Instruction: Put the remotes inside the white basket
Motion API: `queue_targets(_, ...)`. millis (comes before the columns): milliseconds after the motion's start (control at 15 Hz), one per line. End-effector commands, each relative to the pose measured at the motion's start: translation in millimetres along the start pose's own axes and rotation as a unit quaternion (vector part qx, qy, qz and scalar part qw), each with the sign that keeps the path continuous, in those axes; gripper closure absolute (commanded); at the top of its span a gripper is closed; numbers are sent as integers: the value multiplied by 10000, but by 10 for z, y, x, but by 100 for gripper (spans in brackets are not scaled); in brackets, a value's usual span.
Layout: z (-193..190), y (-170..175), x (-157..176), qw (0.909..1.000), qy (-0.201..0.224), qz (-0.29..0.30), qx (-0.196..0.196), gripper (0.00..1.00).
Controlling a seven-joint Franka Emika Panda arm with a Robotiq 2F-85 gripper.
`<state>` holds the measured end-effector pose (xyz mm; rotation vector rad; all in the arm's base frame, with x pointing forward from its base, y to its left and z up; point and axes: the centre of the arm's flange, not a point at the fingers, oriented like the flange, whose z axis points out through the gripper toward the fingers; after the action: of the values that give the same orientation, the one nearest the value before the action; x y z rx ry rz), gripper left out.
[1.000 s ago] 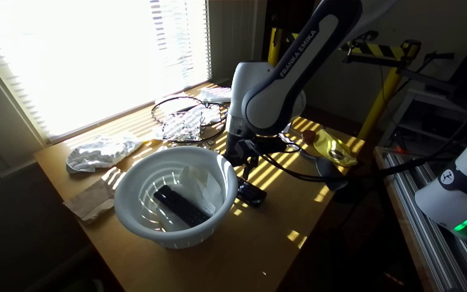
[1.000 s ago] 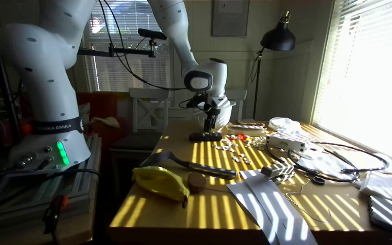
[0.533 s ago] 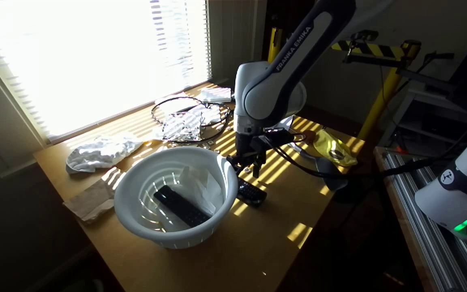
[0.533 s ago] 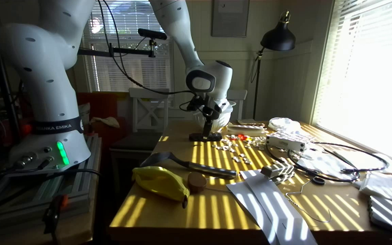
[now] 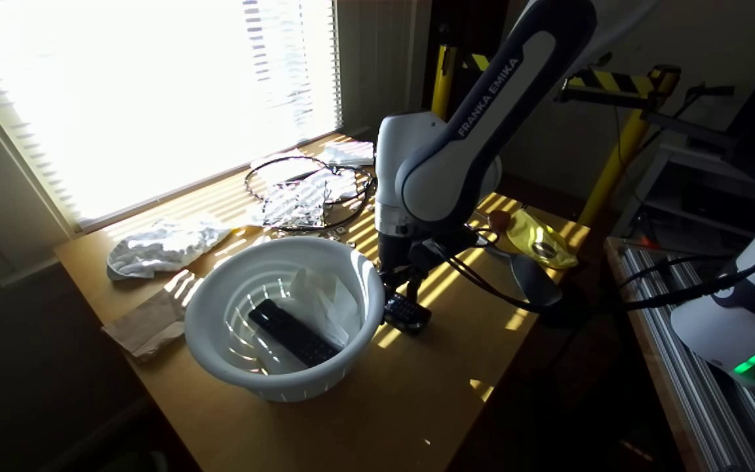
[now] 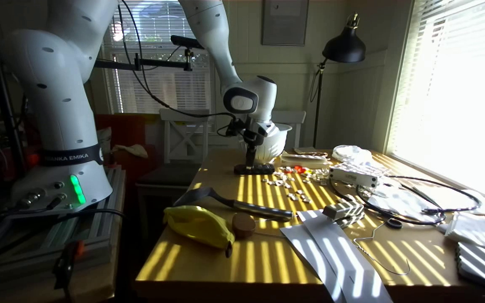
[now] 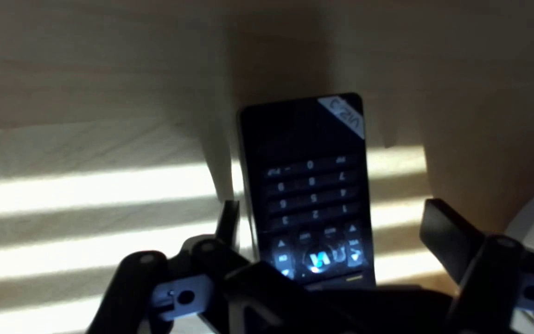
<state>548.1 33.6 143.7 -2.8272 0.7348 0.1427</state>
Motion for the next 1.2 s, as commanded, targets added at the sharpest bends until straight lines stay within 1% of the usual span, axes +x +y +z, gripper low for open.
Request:
queue_targets(0,43,-50,-170,9989,285,-160,-330,25)
queue_targets(67,58,-57,-185,9983,356,-209,-401,26)
queue_targets(200,68,-56,-200,9972,458,-258,-530,41)
queue_targets(267,57,-56,-203,9964,531,-276,-601,50)
queue_targets(400,-51,-37,-201,9941,723,-268,-764,62)
queue_targets(467,-212,-7,-169,9925,872,-190,-840,64)
queue_targets(600,-556,130,-29,9883,1307,69,-779,64)
queue_targets(667,-768,205,41,9868,1479,251,-618,64)
queue_targets(867,-1378,268,201,9765,2022,746,-96,64)
queue_targets(1000,-1718,169,276,9687,2290,948,160,64)
queue_targets(1067,-1842,48,297,9685,2272,939,403,64)
queue_targets(1133,-1948,-72,292,9648,2375,971,573,64)
